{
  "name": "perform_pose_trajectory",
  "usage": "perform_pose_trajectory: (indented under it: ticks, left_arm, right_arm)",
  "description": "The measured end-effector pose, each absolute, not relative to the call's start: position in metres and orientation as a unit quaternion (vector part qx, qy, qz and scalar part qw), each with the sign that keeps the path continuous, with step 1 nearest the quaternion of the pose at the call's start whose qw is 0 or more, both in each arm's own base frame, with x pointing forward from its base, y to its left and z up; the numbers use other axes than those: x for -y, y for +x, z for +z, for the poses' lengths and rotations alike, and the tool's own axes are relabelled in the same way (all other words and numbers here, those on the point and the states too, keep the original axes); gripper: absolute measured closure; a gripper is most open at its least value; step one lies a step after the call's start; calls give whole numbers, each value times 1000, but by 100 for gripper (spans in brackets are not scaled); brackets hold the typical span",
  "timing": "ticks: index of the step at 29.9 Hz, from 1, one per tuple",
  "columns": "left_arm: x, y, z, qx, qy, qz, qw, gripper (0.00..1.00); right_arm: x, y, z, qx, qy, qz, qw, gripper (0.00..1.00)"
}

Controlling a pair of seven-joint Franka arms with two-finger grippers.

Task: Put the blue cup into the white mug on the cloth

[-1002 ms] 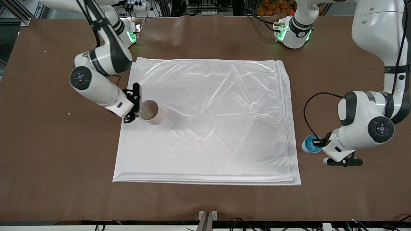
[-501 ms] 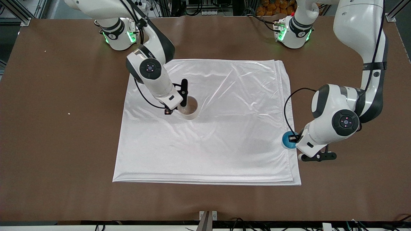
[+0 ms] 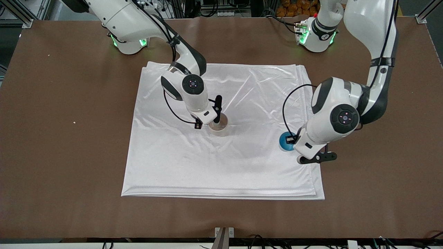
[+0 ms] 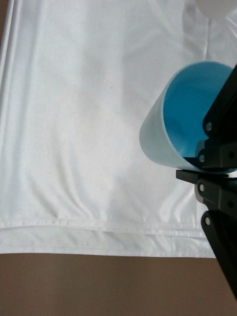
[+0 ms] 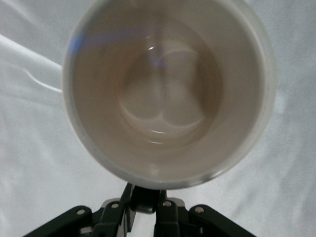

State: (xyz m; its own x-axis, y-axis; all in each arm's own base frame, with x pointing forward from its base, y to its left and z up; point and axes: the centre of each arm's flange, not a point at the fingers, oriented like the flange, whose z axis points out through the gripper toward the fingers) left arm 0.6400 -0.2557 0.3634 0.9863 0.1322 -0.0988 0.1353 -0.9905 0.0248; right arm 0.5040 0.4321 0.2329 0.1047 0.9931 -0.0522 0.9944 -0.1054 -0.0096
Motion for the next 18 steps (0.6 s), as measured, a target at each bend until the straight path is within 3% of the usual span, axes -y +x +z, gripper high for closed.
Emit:
perform_pose_trajectory:
  ticks: [15,18]
  left_arm:
    - [334,603,363,-86,995,-51,8,95]
    - [341,599,364,-88,995,-50,8,95]
  right_arm:
    - [-438,504,217,-680,732,-11,30,81]
    - [-437,505,217,-681,732,-11,31,75]
